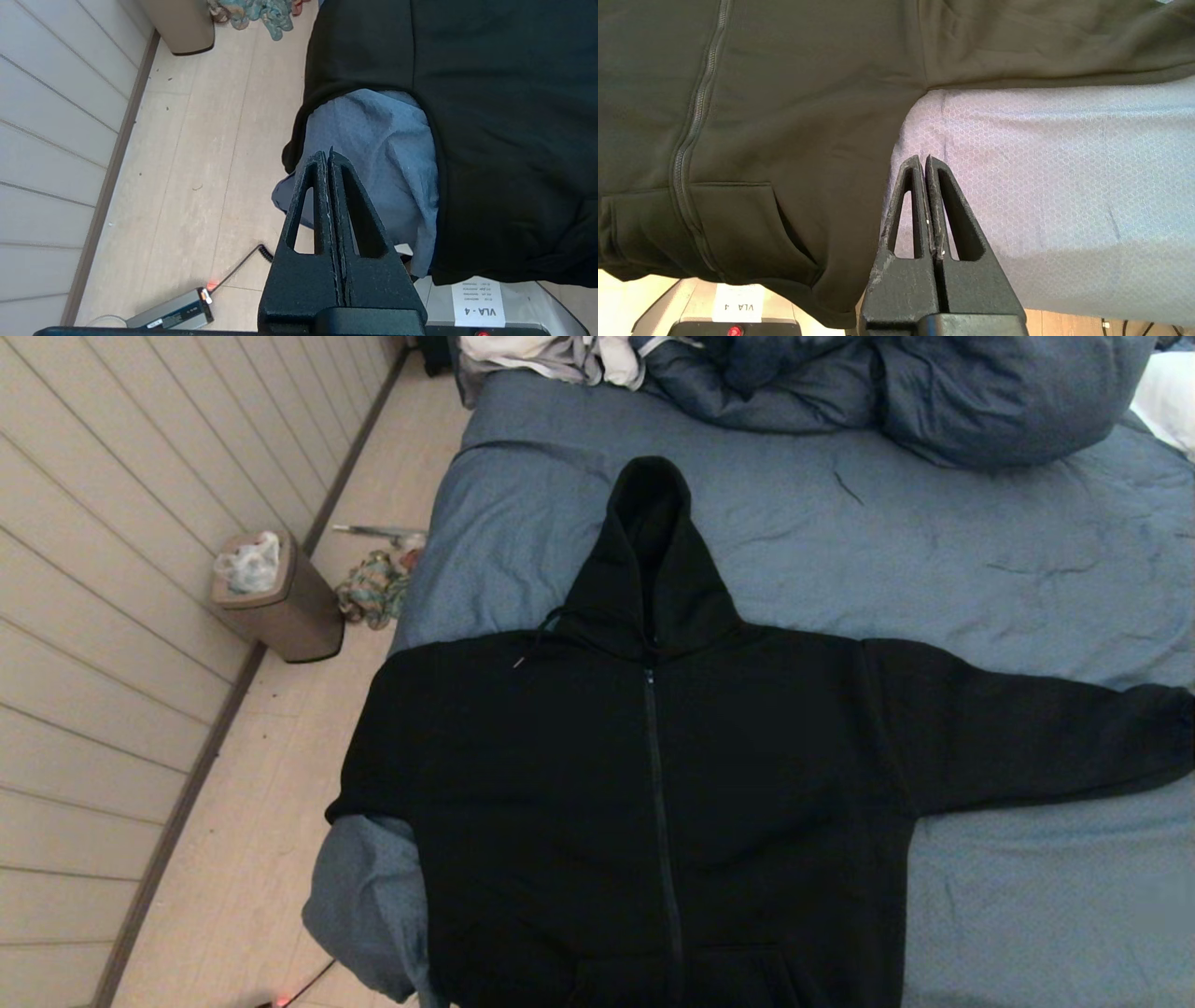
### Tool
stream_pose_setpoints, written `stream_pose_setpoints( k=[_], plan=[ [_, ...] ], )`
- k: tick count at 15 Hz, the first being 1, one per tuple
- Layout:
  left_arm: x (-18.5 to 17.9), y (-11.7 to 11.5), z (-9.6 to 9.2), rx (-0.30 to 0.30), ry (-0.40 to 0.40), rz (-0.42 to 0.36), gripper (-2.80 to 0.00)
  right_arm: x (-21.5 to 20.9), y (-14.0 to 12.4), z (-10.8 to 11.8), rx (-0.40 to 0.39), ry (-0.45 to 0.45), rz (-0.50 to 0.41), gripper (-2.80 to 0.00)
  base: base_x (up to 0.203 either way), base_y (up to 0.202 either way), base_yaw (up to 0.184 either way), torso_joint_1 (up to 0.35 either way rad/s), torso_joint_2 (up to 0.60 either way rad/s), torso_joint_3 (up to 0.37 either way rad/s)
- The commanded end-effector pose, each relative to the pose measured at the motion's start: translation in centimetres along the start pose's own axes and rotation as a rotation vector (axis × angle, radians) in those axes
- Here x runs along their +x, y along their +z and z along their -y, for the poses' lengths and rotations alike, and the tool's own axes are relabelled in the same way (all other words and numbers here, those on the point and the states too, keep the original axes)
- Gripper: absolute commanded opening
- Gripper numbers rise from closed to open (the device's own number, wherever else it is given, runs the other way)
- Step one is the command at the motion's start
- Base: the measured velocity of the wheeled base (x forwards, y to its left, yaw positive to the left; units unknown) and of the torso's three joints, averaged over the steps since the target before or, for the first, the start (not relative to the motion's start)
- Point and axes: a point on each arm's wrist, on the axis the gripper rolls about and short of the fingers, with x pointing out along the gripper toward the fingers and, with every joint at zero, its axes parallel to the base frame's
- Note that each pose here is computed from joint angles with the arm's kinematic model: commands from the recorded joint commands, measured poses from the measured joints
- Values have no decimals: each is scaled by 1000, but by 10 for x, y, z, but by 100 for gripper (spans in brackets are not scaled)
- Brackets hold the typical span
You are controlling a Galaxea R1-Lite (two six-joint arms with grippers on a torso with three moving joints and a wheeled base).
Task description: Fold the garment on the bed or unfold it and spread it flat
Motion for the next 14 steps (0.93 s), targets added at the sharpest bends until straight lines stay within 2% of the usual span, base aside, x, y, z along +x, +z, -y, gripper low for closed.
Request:
stream_pose_setpoints(
  k=[1, 2, 3, 4, 7, 14],
  plan=[
    [0, 0, 0, 0, 0, -6, -280, 0, 0, 0, -2, -3, -8, -280, 0, 0, 0, 0, 0, 0],
    [0, 0, 0, 1, 0, -8, -280, 1, 0, 0, -30, -1, -7, -280, 0, 0, 0, 0, 0, 0],
    [0, 0, 0, 1, 0, -8, -280, 1, -1, 0, -98, 13, -6, -280, 0, 0, 0, 0, 0, 0],
    [0, 0, 0, 1, 0, -8, -280, 1, -1, -1, -106, 22, -4, -280, 0, 0, 0, 0, 0, 0],
    [0, 0, 0, 0, 0, -6, -280, 1, 0, 0, -50, 14, 8, -280, 0, 0, 0, 0, 0, 0],
    [0, 0, 0, 1, -3, -6, -280, 1, 0, 0, -31, 14, 10, -280, 0, 0, 0, 0, 0, 0]
  ],
)
